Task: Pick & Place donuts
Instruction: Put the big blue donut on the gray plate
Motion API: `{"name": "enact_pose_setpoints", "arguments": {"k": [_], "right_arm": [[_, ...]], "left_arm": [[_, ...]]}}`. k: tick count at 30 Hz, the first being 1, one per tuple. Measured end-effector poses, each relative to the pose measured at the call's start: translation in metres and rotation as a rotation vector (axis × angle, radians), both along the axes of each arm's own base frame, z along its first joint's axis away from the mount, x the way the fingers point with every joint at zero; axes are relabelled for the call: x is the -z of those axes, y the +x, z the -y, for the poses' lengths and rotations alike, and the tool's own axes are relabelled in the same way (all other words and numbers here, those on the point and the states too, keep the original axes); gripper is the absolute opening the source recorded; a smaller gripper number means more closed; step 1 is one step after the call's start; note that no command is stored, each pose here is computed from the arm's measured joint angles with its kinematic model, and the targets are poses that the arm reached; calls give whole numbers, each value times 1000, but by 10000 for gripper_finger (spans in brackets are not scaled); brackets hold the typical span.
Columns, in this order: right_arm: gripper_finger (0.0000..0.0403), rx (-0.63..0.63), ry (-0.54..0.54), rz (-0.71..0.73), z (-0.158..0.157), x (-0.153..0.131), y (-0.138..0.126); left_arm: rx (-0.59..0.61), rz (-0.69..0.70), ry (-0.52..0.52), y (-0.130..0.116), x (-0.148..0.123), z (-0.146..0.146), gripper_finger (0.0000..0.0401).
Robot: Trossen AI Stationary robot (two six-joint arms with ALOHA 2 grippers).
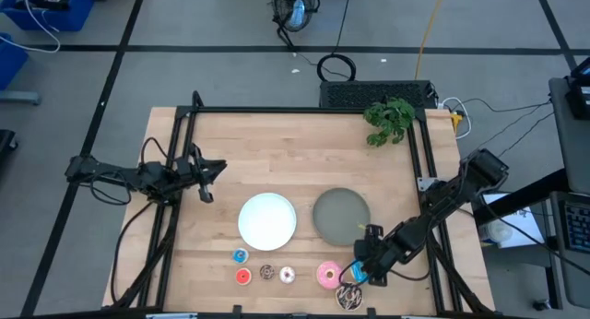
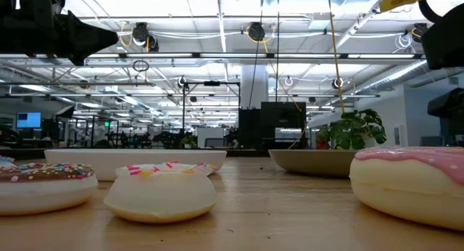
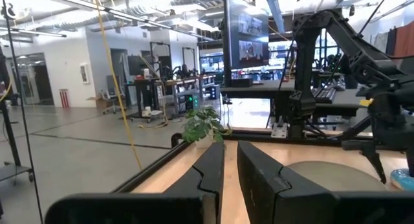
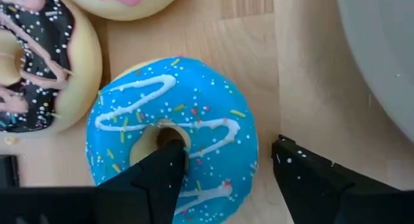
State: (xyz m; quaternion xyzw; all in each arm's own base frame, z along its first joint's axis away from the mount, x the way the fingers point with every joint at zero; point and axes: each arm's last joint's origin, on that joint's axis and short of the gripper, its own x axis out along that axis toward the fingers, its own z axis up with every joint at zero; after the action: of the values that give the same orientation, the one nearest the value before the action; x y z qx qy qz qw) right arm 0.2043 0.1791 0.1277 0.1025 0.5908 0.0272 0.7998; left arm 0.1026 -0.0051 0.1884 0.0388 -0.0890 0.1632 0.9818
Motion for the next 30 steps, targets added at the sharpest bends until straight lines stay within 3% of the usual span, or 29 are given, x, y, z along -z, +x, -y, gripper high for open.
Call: {"name": "enact_pose_setpoints", "arguments": {"k": [8,17,22,30], "right_arm": [[169,-59,-6,-28,4,4,-2],[14,-228,17,-11,-6,-13,8],[22,-266,-4,-49,-12,-37,17],[9,-296,-123,-125,-7,-96,32]], "left_arm": [[0,-11,0,0,1,0,51],[10,-22,-45,1,4,0,51],[9,-46,-39,1,6,0,51],[10,-49,-48,1,7,0,51]]}}
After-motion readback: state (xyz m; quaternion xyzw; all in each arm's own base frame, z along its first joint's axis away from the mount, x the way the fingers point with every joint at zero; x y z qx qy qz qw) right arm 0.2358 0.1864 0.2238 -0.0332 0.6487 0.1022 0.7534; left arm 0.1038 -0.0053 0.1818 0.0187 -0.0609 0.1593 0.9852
